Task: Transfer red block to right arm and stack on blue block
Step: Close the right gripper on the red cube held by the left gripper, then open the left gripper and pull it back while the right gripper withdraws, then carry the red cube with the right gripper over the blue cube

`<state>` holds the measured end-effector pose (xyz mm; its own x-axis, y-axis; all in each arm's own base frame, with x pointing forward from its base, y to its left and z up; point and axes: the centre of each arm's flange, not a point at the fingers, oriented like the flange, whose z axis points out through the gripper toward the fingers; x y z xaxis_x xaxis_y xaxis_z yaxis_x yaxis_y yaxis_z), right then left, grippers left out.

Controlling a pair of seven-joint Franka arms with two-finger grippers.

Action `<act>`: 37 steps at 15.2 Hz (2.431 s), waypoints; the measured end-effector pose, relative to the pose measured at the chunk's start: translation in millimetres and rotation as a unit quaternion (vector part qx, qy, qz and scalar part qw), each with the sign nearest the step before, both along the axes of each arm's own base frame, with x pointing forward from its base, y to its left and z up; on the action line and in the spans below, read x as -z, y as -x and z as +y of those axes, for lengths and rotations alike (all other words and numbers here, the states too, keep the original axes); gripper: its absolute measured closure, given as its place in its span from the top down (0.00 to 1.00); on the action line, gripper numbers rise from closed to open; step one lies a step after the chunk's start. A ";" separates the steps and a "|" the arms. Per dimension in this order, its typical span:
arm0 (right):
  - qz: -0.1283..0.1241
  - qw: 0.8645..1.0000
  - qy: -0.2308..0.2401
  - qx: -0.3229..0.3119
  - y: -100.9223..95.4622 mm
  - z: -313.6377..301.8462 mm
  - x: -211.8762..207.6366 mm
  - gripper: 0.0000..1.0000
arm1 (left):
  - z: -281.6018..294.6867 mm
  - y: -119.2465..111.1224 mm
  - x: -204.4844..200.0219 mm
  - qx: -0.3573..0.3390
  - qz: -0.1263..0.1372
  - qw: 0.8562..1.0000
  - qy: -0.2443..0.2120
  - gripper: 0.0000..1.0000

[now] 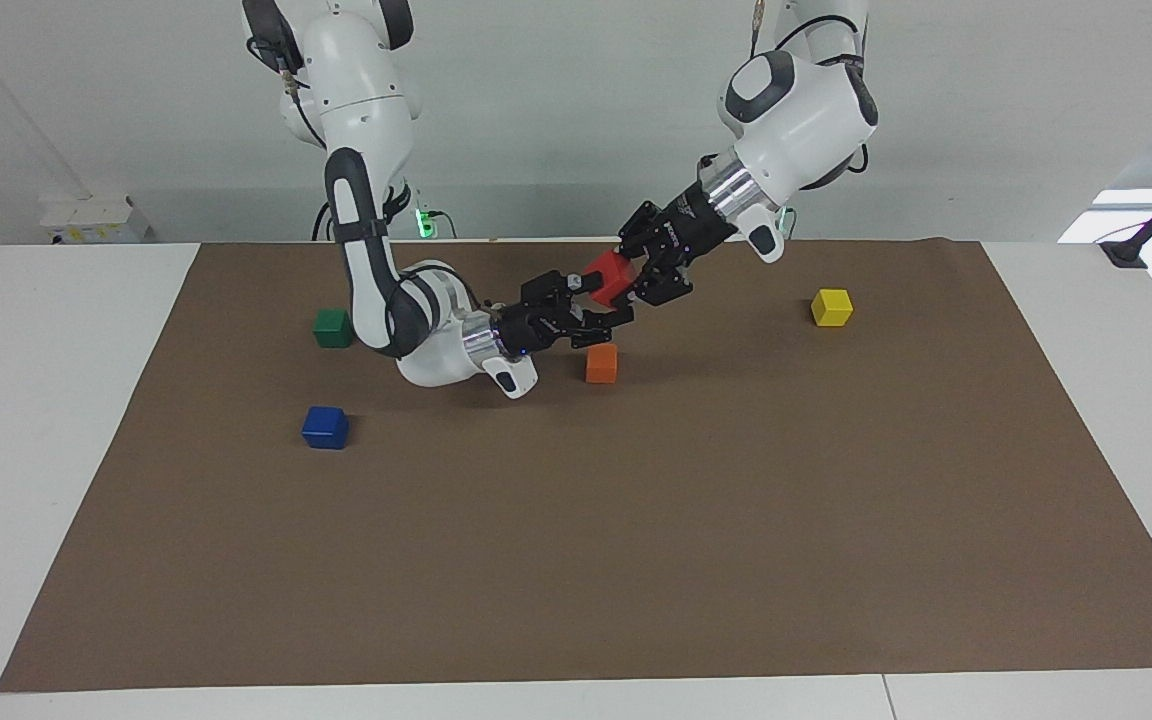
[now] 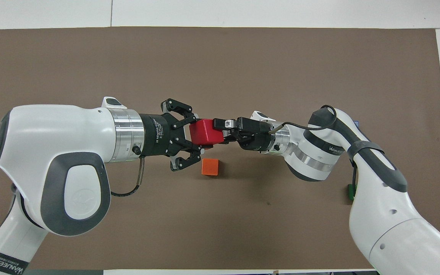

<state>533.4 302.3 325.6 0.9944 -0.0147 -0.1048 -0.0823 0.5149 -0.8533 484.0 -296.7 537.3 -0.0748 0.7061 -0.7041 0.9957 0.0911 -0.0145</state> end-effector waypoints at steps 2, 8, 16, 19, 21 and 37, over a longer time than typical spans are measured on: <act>-0.001 1.000 0.001 0.002 -1.5 -1.1 -0.8 0.85 | 2.2 -0.6 2.8 0.001 -0.001 1.000 -0.001 0.54; -0.003 1.000 0.003 0.004 -4.2 -0.4 -2.5 0.61 | 6.4 -1.8 10.6 0.007 -0.005 1.000 -0.001 0.54; 0.004 1.000 0.009 0.006 -6.1 -1.0 -2.1 0.61 | 7.6 -4.6 14.2 0.004 -0.004 1.000 0.005 0.55; 0.027 0.999 0.030 0.009 -12.4 -2.6 -10.0 0.56 | 14.7 -7.1 6.9 -0.002 -0.013 1.000 0.007 0.81; 0.043 0.998 0.043 0.008 -16.5 -4.5 -22.8 0.56 | 39.1 -13.9 -4.0 -0.008 -0.027 1.000 -0.002 1.00; 0.114 0.842 0.527 -0.019 -61.1 -175.7 -220.2 0.56 | 227.5 -34.2 -8.0 0.369 -0.151 0.870 -0.289 1.00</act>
